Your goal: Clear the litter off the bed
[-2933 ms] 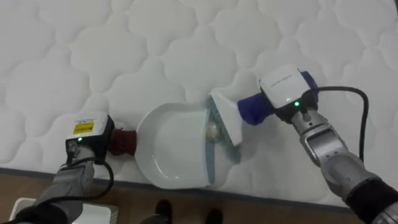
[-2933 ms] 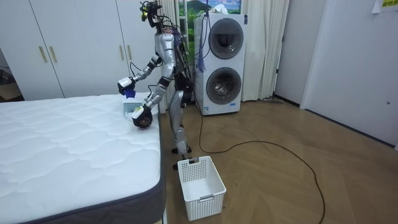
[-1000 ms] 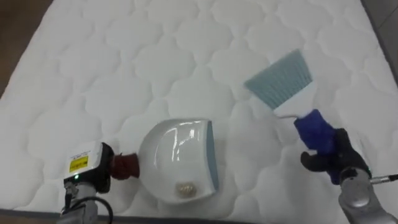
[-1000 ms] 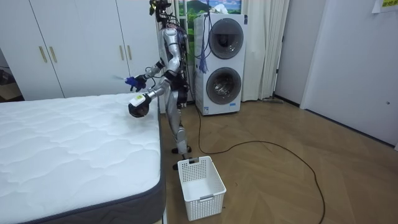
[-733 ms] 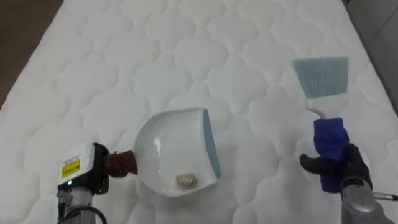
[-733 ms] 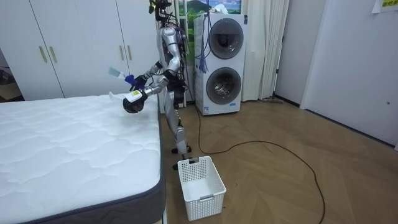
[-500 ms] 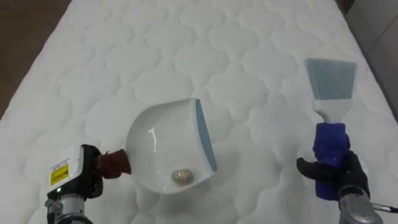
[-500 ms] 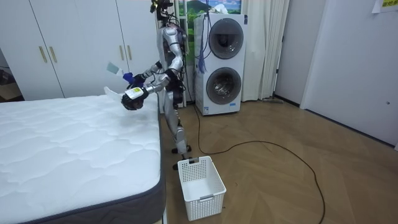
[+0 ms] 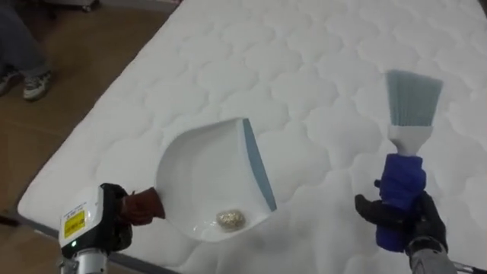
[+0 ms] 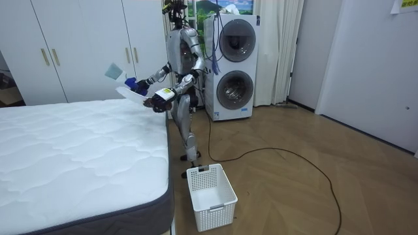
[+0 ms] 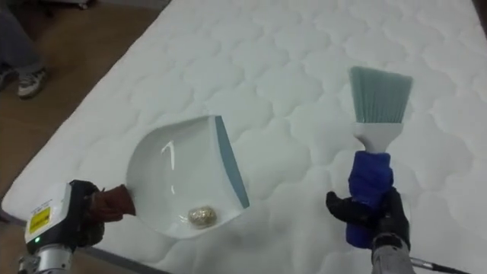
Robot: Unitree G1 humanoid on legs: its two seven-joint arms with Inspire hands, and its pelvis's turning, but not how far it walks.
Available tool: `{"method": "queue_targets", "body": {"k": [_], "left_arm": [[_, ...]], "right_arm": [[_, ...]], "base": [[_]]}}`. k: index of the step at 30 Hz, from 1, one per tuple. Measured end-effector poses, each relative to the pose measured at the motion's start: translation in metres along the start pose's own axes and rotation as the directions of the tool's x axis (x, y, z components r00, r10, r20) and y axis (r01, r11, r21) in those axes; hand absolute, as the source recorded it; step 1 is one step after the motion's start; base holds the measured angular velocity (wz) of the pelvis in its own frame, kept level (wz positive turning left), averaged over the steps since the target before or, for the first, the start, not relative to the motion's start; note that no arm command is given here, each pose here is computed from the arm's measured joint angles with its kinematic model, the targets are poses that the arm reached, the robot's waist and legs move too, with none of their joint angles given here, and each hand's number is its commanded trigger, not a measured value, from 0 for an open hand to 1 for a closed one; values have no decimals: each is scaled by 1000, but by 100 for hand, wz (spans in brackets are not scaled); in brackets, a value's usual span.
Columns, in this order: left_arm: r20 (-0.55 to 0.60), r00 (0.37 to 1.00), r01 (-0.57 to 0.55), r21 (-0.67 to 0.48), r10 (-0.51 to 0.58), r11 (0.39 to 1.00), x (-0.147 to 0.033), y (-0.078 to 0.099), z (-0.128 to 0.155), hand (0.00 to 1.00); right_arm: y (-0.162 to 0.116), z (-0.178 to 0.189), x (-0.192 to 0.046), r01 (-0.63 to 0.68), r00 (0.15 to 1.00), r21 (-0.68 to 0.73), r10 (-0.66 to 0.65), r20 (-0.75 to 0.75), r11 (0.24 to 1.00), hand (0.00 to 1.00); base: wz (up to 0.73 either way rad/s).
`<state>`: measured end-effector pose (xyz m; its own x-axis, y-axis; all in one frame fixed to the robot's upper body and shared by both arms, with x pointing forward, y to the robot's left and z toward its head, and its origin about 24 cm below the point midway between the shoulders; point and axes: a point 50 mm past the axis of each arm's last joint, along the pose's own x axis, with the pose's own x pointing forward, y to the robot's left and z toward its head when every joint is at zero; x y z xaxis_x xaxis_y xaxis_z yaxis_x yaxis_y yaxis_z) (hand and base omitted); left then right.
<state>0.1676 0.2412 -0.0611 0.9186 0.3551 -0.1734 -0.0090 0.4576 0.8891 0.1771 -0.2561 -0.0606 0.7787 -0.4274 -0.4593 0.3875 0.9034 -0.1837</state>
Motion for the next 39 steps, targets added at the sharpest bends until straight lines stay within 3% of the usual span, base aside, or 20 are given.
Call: {"method": "queue_targets", "body": {"k": [5,13,17,20,24,39], "left_arm": [[-19,1000,16,-57,-17,998,-3,-7,5,100],[-27,1000,1,-77,-3,997,0,-4,5,100],[31,999,10,-102,-7,995,11,-4,24,100],[18,1000,-13,-121,15,993,16,-1,26,100],[42,999,8,-137,-2,990,15,-3,27,100],[43,996,84,-54,-82,995,11,-7,18,100]], "right_arm": [[-6,1,0,65,998,25,-65,1,998,0],[0,5,-1,77,997,57,-79,24,995,0],[-5,8,1,111,993,93,-114,23,989,0],[12,33,12,65,991,132,-79,109,989,0],[0,11,8,179,982,108,-184,35,978,0],[-11,-21,3,278,957,130,-262,-127,952,0]], "base": [[76],[68],[84],[6],[71],[106]]}}
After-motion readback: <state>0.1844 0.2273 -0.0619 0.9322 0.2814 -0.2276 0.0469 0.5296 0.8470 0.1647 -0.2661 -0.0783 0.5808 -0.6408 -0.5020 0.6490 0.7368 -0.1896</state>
